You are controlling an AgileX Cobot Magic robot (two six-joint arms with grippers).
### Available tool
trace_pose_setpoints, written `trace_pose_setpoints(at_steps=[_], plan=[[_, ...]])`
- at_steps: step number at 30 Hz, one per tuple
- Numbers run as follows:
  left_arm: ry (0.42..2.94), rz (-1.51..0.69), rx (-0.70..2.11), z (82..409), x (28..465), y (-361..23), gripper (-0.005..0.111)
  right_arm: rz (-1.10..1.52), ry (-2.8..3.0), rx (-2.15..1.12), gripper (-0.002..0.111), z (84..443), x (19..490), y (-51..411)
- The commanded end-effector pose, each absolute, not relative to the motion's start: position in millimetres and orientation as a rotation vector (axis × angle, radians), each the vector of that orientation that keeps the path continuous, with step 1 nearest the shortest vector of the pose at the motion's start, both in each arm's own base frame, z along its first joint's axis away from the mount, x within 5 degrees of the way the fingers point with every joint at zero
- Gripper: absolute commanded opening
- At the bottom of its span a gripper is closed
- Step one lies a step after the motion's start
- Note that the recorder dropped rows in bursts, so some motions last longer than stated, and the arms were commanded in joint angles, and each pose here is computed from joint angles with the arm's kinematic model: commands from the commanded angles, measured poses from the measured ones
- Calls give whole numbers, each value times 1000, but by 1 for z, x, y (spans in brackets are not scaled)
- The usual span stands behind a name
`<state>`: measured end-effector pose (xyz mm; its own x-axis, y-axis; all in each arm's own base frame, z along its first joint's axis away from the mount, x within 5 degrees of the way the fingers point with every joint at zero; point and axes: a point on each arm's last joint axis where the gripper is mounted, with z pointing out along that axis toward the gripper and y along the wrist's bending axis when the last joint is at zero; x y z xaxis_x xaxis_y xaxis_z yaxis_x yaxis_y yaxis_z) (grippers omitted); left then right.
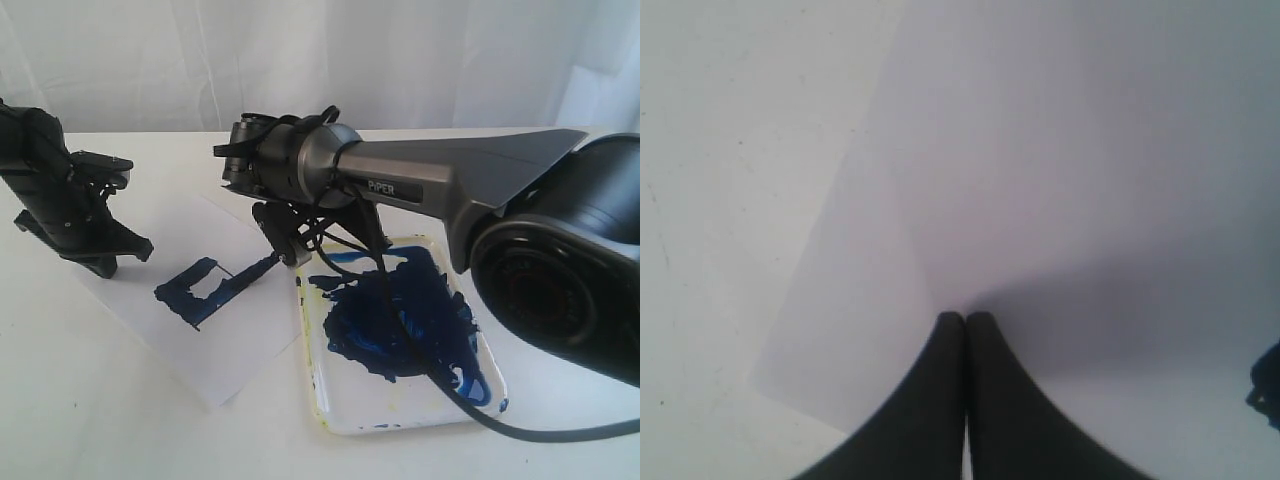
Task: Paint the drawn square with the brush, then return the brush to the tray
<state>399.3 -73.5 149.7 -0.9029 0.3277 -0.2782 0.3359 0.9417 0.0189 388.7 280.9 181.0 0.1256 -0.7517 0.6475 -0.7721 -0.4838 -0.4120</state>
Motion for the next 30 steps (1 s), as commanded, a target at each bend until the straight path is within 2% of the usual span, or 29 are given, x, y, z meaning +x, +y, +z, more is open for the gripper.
trace_pose_setpoints(at_steps=[1,14,23,30], plan=[[2877,-26,518,141,395,-70,0,1349,-1579,2320,0,182,390,279],[2877,-26,518,141,395,-70,0,1379,-1582,2308,0,184,391,278],[2877,-26,518,141,395,-70,0,1288,-1727,2359,0,205,384,279],[2877,-26,518,141,395,-70,0,1245,-1785,2408,0,193,386,286]])
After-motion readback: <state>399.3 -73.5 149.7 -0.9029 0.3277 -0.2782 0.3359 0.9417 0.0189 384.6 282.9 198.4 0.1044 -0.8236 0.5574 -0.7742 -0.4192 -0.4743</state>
